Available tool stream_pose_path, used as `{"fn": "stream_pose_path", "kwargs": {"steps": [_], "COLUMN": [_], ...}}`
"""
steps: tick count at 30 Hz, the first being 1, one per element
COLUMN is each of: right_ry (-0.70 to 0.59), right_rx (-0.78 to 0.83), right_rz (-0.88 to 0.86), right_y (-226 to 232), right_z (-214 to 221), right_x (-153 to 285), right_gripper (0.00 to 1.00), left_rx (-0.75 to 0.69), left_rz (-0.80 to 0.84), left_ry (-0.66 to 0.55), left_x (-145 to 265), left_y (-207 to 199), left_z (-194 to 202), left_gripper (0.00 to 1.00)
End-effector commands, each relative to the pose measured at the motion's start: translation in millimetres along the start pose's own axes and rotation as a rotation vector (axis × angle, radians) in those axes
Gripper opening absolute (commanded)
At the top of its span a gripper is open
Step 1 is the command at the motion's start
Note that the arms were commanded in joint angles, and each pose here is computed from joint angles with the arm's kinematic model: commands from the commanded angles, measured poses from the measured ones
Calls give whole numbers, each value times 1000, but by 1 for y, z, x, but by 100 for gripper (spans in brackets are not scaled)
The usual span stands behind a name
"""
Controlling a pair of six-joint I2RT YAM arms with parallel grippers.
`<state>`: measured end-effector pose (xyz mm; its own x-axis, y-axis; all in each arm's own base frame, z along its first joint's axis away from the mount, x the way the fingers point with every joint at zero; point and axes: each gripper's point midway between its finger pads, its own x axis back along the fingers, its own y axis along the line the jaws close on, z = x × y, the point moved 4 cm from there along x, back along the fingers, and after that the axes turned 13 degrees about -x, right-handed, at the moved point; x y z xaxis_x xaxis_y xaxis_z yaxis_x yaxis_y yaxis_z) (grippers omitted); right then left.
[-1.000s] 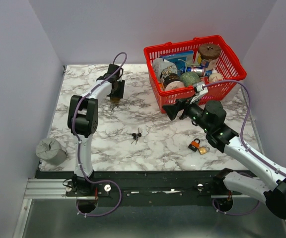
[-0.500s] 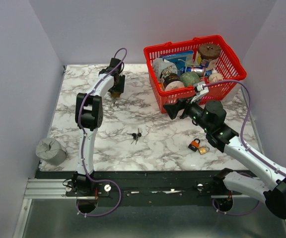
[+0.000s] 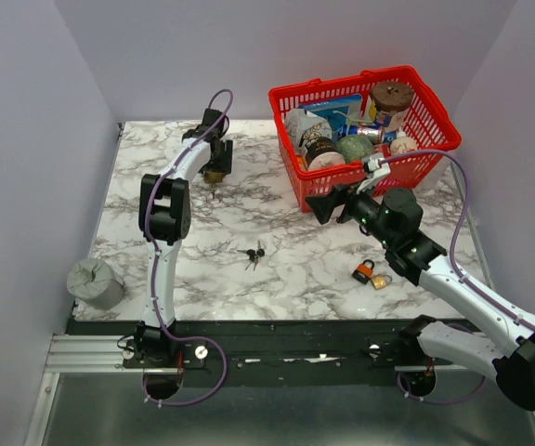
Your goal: Unlock with the key
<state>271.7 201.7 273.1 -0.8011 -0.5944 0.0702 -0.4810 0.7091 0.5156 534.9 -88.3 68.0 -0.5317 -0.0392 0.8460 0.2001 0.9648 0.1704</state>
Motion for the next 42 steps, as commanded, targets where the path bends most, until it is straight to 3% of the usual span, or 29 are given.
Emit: {"fn": "stream_pose_path", "kwargs": {"steps": [1,11,17,20,21,22,27,30,32,36,42], "right_ry": [-2,17,41,64,99,117,225,264,291,355,475], "right_rx": [18,20,25,25,25,31,-13,-71,-113,-156,19], "right_rz": [40,53,95,108,128,138,272,293,286,238,192], "right_y": [-7,-8,-12,-14,-18,-21,-43,-46,-44,-37,10], "right_z": [0,1,2,7,15,19,46,58,66,83,115], "right_x": [1,9,20,26,29,30,46,49,45,26,-14], "right_gripper": [95,95,94,94,94,94,94,94,93,79,78], "left_rx": [15,-4,55,100,104,108,109,104,101,104,98], "left_rz": [-24,31,101,142,160,167,184,212,227,246,243], "left_ry": [-43,-249,-471,-571,-550,-602,-573,-561,-559,-597,-645], "left_x": [22,91,187,222,216,242,247,254,261,274,291], "left_y": [10,3,2,-1,-7,-4,-16,-20,-22,-23,-20], "left_z": [-11,-48,-72,-50,-30,-25,46,69,75,81,84], "left_gripper": [82,88,88,88,88,88,91,92,92,92,92]}}
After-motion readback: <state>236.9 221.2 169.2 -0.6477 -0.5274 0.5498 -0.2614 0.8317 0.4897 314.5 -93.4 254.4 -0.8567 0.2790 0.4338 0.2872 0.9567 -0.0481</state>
